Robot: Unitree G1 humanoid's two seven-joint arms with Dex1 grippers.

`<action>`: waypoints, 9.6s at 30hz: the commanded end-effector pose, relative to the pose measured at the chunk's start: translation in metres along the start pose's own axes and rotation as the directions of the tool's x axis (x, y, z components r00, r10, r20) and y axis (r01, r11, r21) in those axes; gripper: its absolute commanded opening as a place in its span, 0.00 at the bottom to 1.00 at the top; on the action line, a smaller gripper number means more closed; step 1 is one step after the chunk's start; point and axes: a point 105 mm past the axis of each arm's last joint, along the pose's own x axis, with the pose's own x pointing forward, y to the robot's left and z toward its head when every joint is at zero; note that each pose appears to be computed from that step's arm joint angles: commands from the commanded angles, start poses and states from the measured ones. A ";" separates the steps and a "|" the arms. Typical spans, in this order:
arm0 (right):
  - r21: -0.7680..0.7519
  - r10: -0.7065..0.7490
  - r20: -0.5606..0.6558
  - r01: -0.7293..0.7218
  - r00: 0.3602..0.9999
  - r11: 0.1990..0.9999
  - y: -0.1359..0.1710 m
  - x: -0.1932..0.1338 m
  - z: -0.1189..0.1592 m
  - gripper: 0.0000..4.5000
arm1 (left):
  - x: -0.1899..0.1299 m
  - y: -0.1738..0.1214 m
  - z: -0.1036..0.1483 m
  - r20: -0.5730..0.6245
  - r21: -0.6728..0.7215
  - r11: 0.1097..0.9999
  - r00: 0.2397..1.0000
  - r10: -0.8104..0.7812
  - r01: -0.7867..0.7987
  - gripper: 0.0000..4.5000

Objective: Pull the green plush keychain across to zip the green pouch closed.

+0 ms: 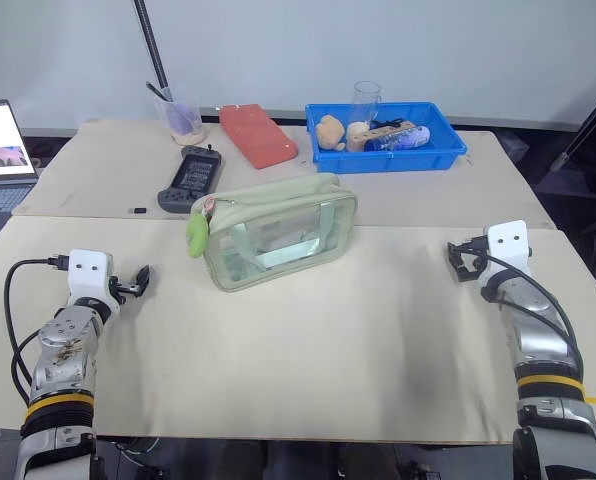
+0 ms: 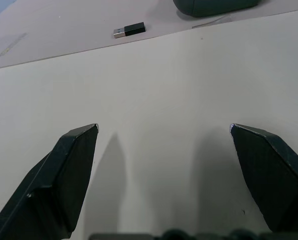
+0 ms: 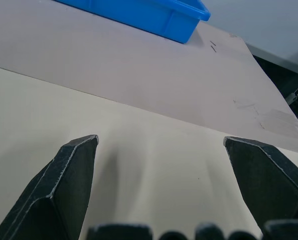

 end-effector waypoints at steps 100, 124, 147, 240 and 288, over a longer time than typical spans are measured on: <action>-0.234 0.887 0.240 -0.863 0.395 0.448 0.112 -0.112 0.208 1.00 | -0.035 -0.162 0.198 -0.164 0.889 -0.028 0.263 -0.951 0.456 0.26; -0.452 0.898 0.096 -0.785 0.430 0.424 0.124 -0.083 0.177 0.83 | -0.141 -0.181 0.234 -0.002 0.528 0.014 0.017 -1.000 0.849 1.00; -0.539 0.912 0.084 -0.751 0.402 0.381 0.128 -0.080 0.172 0.00 | -0.040 -0.053 0.205 0.321 0.001 0.790 0.748 -0.581 0.613 1.00; -0.525 0.882 0.090 -0.730 0.463 0.437 0.121 -0.067 0.173 0.00 | -0.032 -0.064 0.160 0.367 -0.713 0.380 0.775 -0.514 0.590 0.02; -0.524 0.878 0.100 -0.725 0.468 0.447 0.124 -0.066 0.174 0.00 | -0.082 -0.100 0.192 0.015 0.186 0.633 0.642 -0.767 0.752 0.99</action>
